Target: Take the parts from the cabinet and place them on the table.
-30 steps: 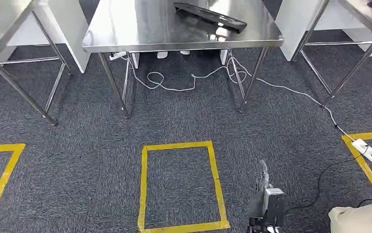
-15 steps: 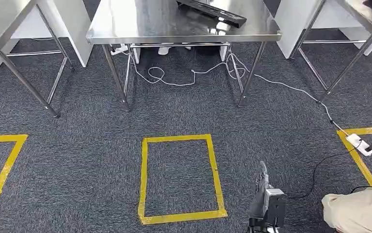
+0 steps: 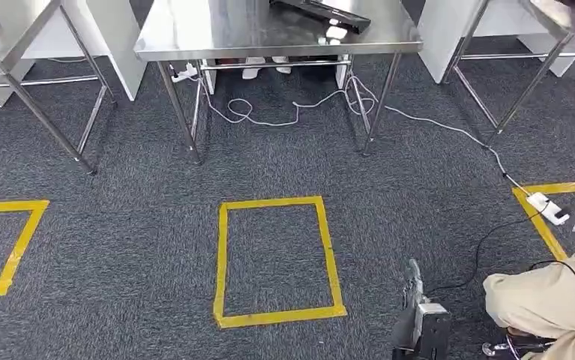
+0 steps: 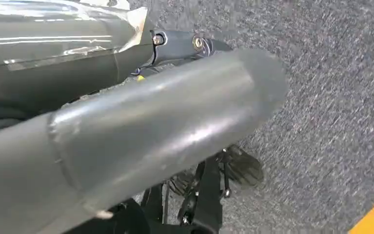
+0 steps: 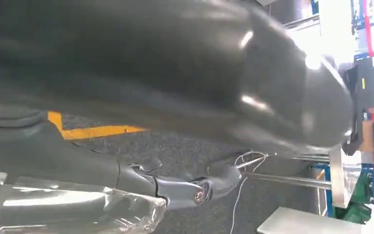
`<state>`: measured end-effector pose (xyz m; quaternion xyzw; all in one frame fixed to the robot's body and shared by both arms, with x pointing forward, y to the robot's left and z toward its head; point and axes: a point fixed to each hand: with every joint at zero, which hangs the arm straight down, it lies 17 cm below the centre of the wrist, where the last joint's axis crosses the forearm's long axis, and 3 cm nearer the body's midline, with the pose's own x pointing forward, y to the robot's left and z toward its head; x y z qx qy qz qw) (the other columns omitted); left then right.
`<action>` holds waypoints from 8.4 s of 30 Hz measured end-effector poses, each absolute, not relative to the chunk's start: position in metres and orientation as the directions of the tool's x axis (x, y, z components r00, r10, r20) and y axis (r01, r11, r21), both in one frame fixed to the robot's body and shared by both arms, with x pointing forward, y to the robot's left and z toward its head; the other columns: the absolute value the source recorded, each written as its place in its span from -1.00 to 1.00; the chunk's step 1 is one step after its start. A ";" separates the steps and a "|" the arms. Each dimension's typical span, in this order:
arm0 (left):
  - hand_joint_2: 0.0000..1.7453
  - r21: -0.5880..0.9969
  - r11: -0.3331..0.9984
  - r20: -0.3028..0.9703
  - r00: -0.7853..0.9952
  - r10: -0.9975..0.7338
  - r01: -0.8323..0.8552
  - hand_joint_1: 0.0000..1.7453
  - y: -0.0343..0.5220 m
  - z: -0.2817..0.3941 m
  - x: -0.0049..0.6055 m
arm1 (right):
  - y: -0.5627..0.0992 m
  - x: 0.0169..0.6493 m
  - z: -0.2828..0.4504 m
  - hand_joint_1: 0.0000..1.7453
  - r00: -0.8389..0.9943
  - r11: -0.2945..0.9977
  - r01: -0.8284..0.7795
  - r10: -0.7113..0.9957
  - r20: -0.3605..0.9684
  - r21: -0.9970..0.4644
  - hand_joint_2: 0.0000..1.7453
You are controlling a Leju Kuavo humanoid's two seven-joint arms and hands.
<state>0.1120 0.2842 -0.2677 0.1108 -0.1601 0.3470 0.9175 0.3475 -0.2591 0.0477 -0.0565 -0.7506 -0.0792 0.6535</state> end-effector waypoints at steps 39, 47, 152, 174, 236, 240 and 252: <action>-1.00 0.057 0.859 0.373 0.809 0.455 -0.509 -1.00 0.280 -0.267 0.127 | -0.334 0.327 0.071 -1.00 -0.156 0.916 0.383 -0.060 0.986 0.116 -1.00; -1.00 0.061 0.868 0.377 0.817 0.437 -0.493 -1.00 0.280 -0.267 0.130 | -0.342 0.327 0.071 -1.00 -0.153 0.909 0.402 -0.054 0.987 0.112 -1.00; -1.00 0.167 0.986 0.268 0.963 -0.034 -0.012 -1.00 0.246 -0.274 0.104 | -0.261 0.051 -0.272 -1.00 0.976 0.901 0.215 -0.212 0.050 -0.378 -1.00; -1.00 0.162 0.986 0.266 0.962 -0.068 0.025 -1.00 0.239 -0.273 0.102 | -0.261 0.051 -0.271 -1.00 0.977 0.900 0.210 -0.209 0.046 -0.383 -1.00; -1.00 0.176 0.978 0.258 0.954 -0.152 0.108 -1.00 0.233 -0.273 0.102 | -0.262 0.039 -0.270 -1.00 0.968 0.880 0.240 -0.246 0.040 -0.411 -1.00; -1.00 0.177 0.978 0.260 0.954 -0.152 0.108 -1.00 0.234 -0.273 0.103 | -0.262 0.039 -0.270 -1.00 0.969 0.880 0.240 -0.245 0.042 -0.410 -1.00; -1.00 0.187 0.976 0.266 0.951 -0.155 0.107 -1.00 0.238 -0.273 0.104 | -0.258 0.040 -0.270 -1.00 0.964 0.878 0.258 -0.258 0.055 -0.403 -1.00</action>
